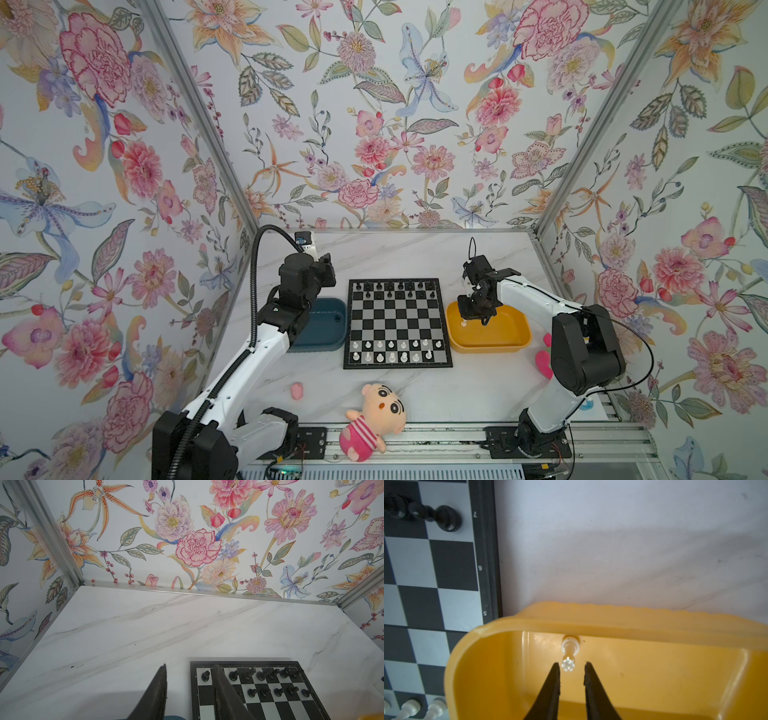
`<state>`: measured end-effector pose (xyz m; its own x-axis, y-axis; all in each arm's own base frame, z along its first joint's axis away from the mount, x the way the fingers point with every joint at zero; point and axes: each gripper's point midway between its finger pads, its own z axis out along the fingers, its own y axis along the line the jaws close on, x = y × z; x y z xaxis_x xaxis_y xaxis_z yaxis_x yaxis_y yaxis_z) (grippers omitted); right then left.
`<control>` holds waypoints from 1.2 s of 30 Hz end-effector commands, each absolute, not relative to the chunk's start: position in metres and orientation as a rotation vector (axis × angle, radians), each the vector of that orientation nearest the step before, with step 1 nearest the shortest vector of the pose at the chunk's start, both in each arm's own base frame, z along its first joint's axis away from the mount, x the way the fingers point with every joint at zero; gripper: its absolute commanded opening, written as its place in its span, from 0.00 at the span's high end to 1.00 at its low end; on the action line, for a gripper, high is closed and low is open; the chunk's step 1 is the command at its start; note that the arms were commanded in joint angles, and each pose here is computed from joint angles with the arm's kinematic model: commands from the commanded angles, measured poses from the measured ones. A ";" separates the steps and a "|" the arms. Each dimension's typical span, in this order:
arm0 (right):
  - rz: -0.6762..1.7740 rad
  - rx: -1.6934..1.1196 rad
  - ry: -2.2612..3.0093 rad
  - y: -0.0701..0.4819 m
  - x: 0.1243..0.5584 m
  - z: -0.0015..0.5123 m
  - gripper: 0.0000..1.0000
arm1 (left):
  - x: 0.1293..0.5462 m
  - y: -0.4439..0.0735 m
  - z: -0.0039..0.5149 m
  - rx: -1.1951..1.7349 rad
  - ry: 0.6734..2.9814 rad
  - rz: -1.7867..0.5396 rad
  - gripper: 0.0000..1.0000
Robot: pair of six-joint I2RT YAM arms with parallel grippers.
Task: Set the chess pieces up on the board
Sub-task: 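Lower the open right gripper onto the last white pawn in the yellow tray, then close the right gripper on the white pawn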
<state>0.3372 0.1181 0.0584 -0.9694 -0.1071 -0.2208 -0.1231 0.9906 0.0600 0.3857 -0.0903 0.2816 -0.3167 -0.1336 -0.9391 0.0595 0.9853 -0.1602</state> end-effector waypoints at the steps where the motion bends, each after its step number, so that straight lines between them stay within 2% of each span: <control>1: 0.111 -0.181 2.951 0.117 0.332 0.046 0.76 | 0.389 -0.090 0.292 -0.063 1.871 -0.209 0.61; 36: 0.131 -0.181 2.984 0.121 0.332 0.030 0.80 | 0.387 -0.091 0.288 -0.046 1.881 -0.208 0.61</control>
<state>0.3332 0.1216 0.0365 -0.9792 -0.1106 -0.1703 -0.1250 0.9893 0.0759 0.3863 -0.0919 0.2797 -0.3228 -0.1312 -0.9373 0.0660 0.9848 -0.1606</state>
